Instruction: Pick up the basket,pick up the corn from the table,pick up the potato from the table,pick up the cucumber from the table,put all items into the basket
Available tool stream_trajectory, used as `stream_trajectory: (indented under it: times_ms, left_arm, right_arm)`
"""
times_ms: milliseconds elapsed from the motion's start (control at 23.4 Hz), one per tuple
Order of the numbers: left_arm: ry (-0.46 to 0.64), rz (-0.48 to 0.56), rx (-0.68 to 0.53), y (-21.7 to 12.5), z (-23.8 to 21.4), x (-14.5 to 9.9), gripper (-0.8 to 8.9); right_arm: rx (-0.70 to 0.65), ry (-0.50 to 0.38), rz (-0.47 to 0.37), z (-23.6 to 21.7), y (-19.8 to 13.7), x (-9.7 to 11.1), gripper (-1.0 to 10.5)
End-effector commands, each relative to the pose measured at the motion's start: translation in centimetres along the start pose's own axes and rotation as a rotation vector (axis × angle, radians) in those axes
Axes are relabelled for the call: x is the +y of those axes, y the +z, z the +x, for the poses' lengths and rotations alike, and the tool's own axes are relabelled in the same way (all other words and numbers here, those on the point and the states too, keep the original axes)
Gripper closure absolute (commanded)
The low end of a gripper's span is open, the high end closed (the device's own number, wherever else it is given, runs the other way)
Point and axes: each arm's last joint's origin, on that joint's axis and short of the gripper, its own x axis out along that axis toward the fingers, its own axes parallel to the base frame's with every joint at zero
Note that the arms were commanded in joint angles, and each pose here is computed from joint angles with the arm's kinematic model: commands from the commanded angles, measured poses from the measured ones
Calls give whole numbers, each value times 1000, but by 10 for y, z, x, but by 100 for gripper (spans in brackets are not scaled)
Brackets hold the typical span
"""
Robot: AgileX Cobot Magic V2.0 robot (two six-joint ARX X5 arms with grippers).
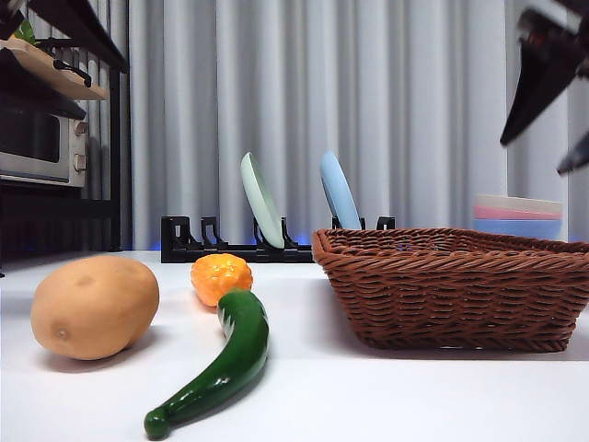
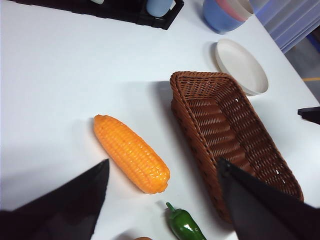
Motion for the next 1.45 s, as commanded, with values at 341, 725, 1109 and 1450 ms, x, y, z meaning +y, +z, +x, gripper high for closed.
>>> stream_trajectory:
  times_ms: [341,725,1109,1450]
  left_arm:
    - [27,24,-3,-1,4,-5,453]
    - [28,19,7,-2,7,-8,372]
    - [155,-11,247,5,95,-19,372]
    - [283,-46,452,-7,185,-15,373]
  right_arm:
    - [160,22,45,64,-1,-23,573]
    - [194,46,93,79,-4,-25,963]
    - [-86,60,30,-1,33,5,963]
    - [-183,62,-6,-33,34,15,963]
